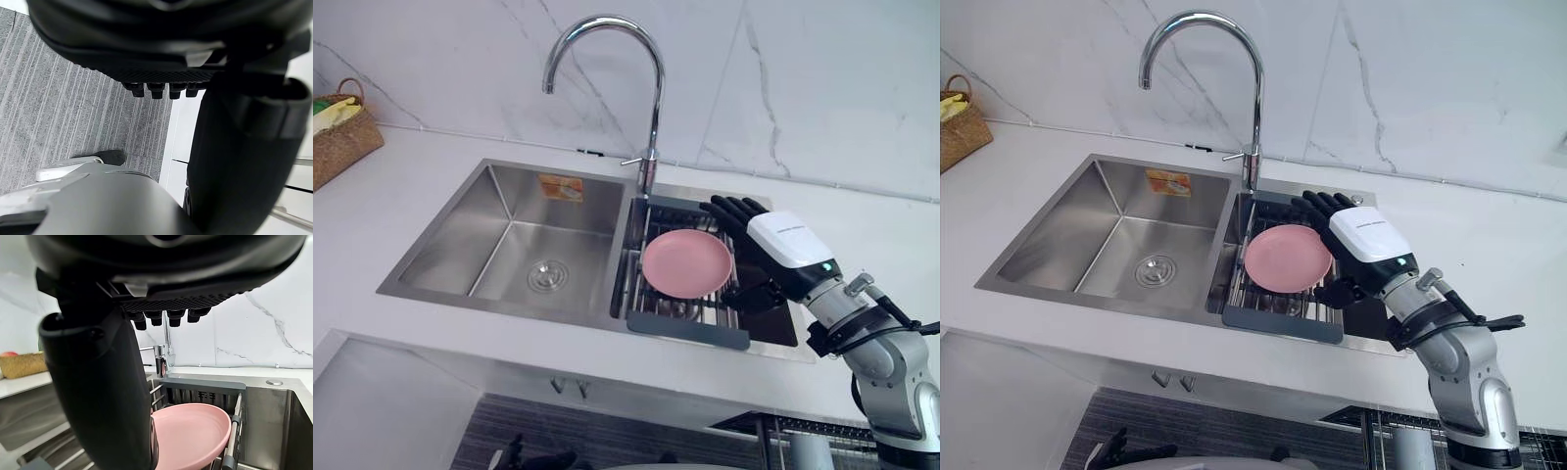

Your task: Walk over to the sink, pick up the cup, carry it to the dishwasher, place the cup inside the dishwasher, then close the dishwasher door

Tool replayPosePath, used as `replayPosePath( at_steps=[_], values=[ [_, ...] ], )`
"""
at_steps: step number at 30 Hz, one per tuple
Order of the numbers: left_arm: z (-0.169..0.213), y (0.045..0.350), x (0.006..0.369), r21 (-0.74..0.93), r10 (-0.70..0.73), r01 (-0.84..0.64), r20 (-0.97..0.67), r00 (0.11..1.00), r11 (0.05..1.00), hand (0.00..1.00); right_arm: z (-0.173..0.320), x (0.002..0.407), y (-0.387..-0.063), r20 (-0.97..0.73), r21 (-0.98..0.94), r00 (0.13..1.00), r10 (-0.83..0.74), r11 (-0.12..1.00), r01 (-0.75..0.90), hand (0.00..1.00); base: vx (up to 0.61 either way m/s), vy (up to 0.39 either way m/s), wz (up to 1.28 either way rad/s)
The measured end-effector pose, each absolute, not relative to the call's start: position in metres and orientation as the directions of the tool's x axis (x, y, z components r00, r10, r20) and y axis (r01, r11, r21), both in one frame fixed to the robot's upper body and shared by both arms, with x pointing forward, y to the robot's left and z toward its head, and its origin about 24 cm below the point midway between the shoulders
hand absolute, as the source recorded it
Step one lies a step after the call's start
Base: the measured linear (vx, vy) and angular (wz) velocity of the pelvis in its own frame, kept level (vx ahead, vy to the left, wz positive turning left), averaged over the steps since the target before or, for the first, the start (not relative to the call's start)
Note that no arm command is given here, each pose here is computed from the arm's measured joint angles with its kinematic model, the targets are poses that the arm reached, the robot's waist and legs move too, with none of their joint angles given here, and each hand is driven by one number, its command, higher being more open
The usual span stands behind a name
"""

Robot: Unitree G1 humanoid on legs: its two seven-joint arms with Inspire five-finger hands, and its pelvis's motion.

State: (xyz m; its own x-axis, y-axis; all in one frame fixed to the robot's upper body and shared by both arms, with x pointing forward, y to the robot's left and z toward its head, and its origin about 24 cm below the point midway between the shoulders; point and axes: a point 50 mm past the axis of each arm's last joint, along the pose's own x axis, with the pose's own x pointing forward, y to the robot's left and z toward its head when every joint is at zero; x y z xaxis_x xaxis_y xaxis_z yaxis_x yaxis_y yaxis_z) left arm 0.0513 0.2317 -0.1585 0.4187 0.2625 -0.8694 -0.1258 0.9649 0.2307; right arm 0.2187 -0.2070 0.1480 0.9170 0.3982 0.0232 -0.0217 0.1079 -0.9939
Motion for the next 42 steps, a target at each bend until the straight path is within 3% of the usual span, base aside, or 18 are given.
replayPosePath(
  at_steps=[21, 33, 42],
  values=[
    [-0.158, 0.231, 0.053, 0.233, 0.243, -0.076, -0.873, 0.424, 0.970, 1.00, 0.107, 0.225, -0.212, -0.187, -0.982, 0.932, 0.311, -0.042, -0.183, 1.00, -0.02, -0.004, 0.04],
    [-0.159, 0.229, 0.053, 0.232, 0.235, -0.059, -0.879, 0.416, 0.971, 1.00, 0.098, 0.227, -0.215, -0.154, -0.986, 0.951, 0.267, -0.109, -0.129, 1.00, 0.00, 0.000, 0.01],
    [-0.159, 0.229, 0.053, 0.231, 0.228, -0.045, -0.882, 0.413, 0.972, 1.00, 0.091, 0.226, -0.214, -0.159, -0.986, 0.948, 0.275, -0.099, -0.137, 1.00, -0.02, -0.002, 0.01]
  ],
)
